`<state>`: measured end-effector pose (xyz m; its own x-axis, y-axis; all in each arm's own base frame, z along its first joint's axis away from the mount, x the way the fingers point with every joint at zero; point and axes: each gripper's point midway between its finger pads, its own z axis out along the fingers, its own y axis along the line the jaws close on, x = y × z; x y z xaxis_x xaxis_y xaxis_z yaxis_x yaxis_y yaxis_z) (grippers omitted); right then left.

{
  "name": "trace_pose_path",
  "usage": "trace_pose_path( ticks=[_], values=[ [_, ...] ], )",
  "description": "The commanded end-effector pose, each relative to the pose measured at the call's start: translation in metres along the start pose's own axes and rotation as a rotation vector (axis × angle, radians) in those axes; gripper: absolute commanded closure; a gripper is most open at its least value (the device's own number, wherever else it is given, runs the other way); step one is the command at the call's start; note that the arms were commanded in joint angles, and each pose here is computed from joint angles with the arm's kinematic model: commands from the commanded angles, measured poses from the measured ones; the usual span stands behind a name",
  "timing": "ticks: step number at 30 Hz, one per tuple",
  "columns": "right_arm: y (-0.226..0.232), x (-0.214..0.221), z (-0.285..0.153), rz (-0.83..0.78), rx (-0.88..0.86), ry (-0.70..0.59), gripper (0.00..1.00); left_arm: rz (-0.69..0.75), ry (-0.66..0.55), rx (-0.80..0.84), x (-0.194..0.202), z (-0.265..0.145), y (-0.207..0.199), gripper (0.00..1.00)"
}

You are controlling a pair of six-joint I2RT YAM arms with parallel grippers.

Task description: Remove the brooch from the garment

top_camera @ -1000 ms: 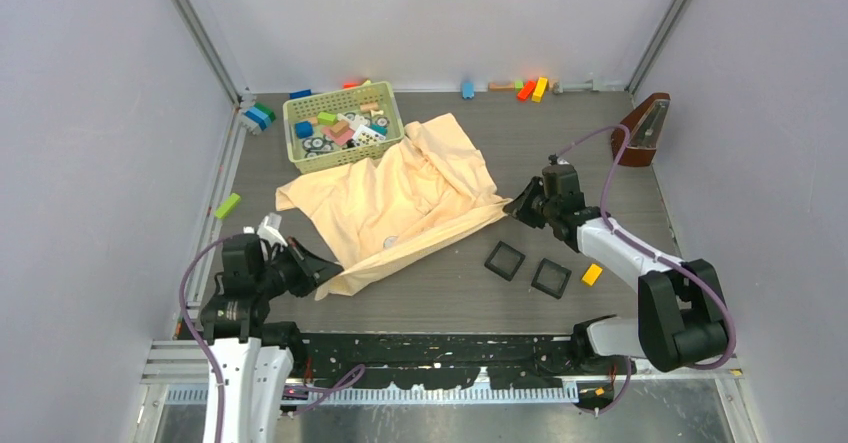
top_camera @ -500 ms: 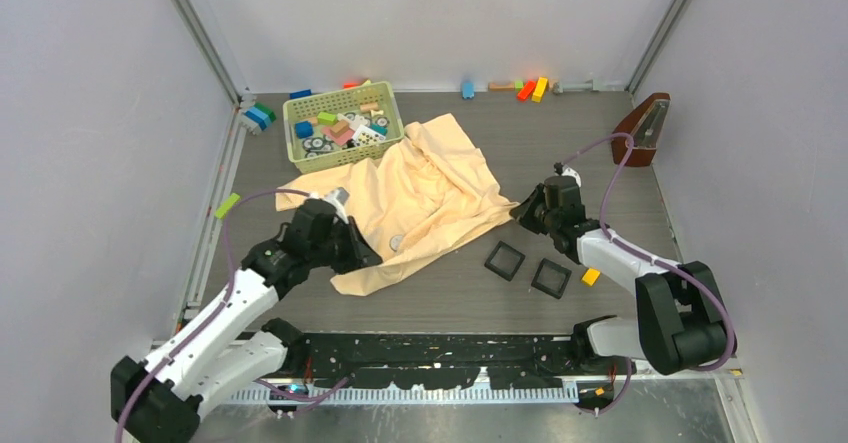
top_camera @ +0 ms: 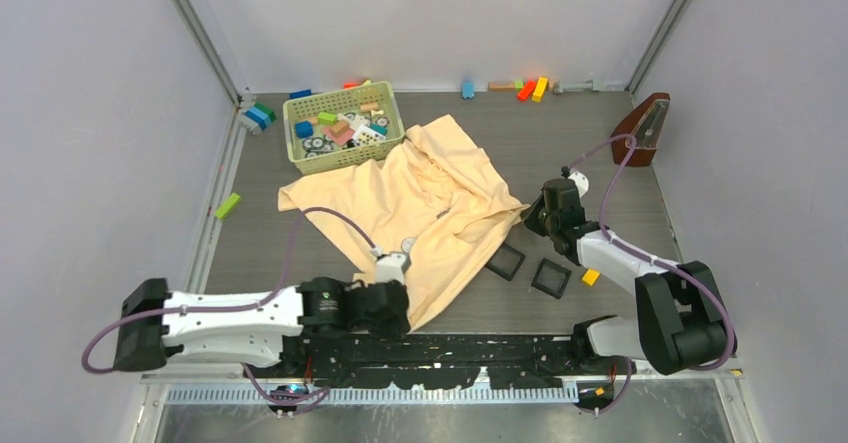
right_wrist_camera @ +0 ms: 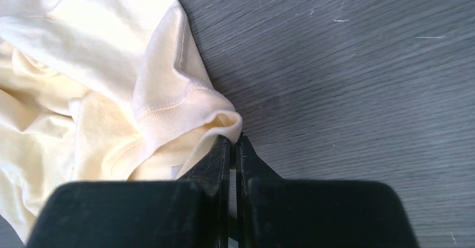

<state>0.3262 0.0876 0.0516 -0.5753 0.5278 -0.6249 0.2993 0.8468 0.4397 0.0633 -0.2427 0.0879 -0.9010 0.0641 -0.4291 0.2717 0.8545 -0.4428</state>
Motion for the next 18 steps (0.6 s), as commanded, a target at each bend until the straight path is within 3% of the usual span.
trace_pose_path(
  ticks=[1,7,13,14,16,17,18],
  values=[
    [-0.008,-0.028,-0.009,0.017,0.046,-0.133,0.99,0.061,-0.083,-0.052,0.008,-0.003,-0.024,1.0],
    [-0.017,-0.03,-0.014,0.014,0.075,-0.159,0.99,0.116,-0.057,-0.085,0.03,0.003,-0.034,1.0],
    [-0.053,-0.047,-0.036,0.061,0.256,-0.284,1.0,0.199,-0.017,-0.042,0.049,0.003,-0.055,0.97],
    [-0.054,-0.048,-0.04,0.066,0.25,-0.3,0.99,0.21,-0.018,-0.033,0.049,0.002,-0.057,0.87],
    [-0.051,-0.049,-0.044,0.052,0.213,-0.312,0.86,0.229,-0.034,-0.02,0.044,0.0,-0.059,0.57],
    [-0.045,-0.047,-0.045,0.045,0.17,-0.301,0.66,0.236,-0.051,-0.007,0.04,-0.004,-0.061,0.44],
    [-0.04,-0.048,-0.046,0.033,0.145,-0.305,0.57,0.248,-0.062,0.004,0.035,-0.01,-0.061,0.36]
  ],
)
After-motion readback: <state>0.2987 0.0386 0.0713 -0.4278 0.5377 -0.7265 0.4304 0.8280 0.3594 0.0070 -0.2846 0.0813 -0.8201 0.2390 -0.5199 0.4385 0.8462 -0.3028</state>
